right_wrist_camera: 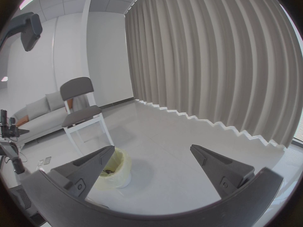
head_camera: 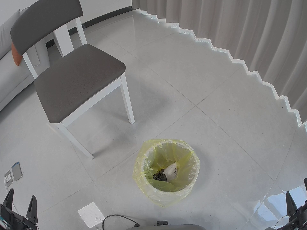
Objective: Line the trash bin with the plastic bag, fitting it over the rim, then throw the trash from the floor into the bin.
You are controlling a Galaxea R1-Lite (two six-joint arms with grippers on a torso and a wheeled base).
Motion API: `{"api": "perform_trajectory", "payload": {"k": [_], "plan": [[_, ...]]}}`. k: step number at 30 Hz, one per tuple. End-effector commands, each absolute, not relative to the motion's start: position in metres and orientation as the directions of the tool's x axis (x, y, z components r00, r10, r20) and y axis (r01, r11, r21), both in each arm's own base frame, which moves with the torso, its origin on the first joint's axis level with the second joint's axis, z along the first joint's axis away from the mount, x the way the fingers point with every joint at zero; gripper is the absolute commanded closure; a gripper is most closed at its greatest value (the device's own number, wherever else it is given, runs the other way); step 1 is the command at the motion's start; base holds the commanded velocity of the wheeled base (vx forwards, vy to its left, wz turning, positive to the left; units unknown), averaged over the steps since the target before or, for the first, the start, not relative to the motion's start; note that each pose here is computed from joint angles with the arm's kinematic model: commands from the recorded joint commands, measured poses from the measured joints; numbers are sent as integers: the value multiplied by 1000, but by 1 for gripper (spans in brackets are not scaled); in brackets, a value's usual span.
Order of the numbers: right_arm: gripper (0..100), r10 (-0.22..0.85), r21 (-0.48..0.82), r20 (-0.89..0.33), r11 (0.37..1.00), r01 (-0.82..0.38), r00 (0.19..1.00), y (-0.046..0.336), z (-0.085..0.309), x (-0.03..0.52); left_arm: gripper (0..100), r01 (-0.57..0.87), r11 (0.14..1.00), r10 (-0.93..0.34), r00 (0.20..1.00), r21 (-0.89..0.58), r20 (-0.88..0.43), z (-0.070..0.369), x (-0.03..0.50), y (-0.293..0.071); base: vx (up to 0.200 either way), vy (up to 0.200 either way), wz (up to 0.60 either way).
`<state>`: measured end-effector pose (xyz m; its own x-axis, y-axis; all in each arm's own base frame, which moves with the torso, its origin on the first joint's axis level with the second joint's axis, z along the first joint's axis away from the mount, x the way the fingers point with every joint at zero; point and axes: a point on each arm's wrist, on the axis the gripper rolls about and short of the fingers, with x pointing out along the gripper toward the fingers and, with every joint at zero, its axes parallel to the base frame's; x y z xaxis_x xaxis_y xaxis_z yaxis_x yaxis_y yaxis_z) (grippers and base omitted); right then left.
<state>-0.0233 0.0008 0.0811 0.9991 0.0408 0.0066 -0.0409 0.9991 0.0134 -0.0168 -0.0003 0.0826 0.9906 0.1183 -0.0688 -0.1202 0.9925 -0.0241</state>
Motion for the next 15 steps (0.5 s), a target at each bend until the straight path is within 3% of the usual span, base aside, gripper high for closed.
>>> {"api": "perform_trajectory", "payload": {"k": [1,15], "plan": [[0,-26,3,-8,1000,26,1000,-1,76,-22,0,-120,993,118,989,-20,-90,78,-16,0,0,0,0],[0,-49,51,2,998,49,999,-1,76,-22,0,-119,992,116,989,-30,-93,78,-15,0,0,0,0]]}}
